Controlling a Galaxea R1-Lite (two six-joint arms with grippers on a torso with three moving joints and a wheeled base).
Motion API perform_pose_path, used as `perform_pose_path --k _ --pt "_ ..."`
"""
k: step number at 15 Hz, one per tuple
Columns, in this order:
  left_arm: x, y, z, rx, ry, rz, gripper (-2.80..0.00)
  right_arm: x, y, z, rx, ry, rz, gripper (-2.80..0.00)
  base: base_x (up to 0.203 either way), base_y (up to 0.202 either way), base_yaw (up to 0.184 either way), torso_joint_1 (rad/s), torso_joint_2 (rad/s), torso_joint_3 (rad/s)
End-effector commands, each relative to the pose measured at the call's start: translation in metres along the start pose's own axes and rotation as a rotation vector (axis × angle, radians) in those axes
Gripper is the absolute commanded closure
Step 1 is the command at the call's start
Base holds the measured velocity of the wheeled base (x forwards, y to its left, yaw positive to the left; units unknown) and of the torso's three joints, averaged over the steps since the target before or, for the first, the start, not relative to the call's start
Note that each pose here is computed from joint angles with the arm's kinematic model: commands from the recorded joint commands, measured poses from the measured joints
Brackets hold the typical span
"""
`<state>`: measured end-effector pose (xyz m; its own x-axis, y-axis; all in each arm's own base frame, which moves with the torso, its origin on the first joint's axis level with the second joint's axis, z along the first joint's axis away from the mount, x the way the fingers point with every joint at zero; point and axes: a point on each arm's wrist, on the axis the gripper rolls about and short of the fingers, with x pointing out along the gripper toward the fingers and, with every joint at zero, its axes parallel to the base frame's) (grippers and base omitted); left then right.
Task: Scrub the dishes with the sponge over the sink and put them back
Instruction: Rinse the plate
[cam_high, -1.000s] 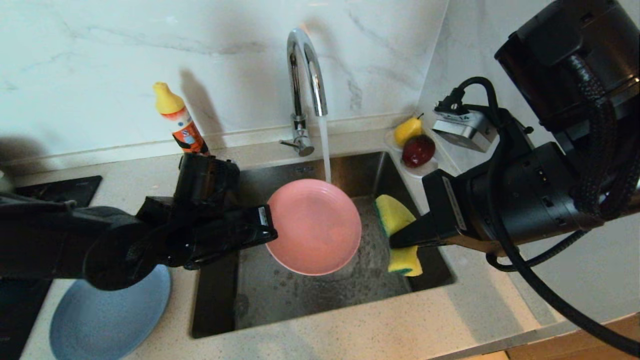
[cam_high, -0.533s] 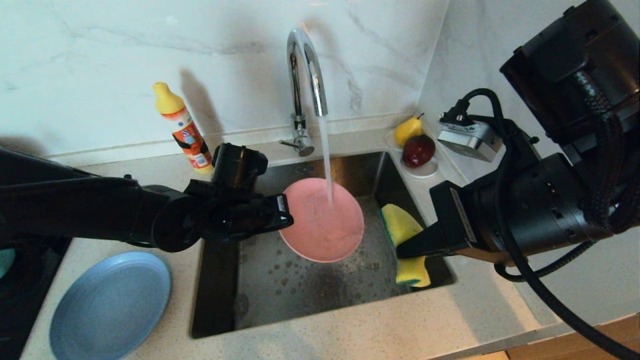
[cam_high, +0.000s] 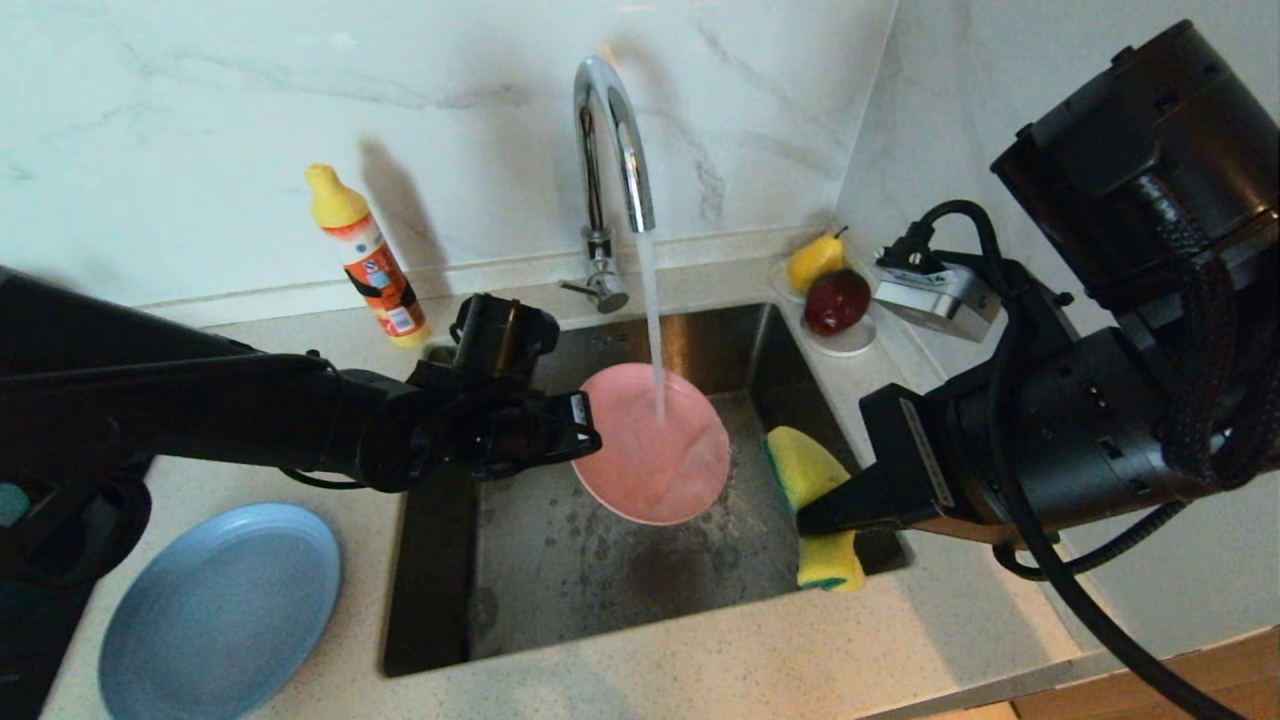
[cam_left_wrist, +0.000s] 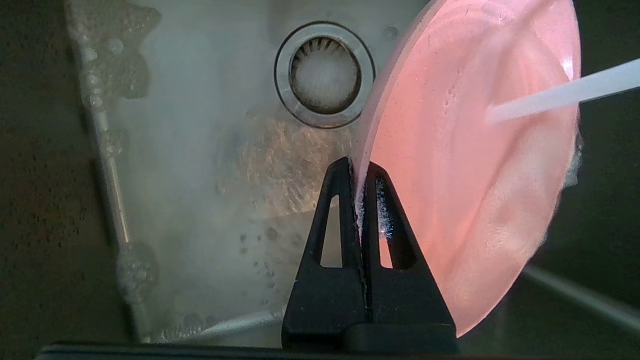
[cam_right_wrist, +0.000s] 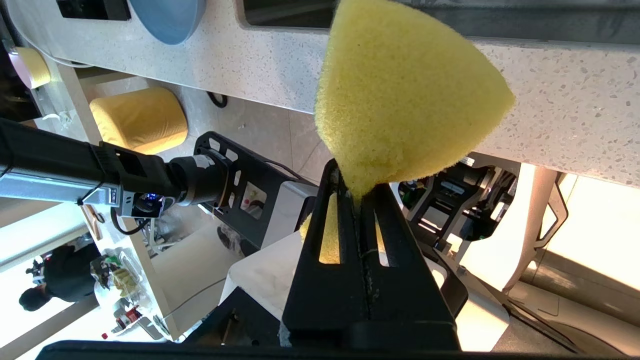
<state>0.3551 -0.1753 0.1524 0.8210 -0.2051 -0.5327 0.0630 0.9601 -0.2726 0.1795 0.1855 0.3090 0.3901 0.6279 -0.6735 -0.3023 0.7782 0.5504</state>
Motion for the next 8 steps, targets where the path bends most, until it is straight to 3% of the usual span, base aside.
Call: perform_pose_path --k 1,8 --pt "-0.003 0.004 0.0 -0.005 -0.005 0.019 0.0 0.002 0.0 -0.001 0.005 0.009 -0.005 0.0 0.0 0.0 0.0 0.0 0.0 0.0" --pt "-0.046 0.039 0.018 0.051 -0.085 0.11 0.0 0.011 -0.006 0.0 0.016 0.029 -0.032 0.0 0.0 0.0 0.0 0.0 0.0 0.0"
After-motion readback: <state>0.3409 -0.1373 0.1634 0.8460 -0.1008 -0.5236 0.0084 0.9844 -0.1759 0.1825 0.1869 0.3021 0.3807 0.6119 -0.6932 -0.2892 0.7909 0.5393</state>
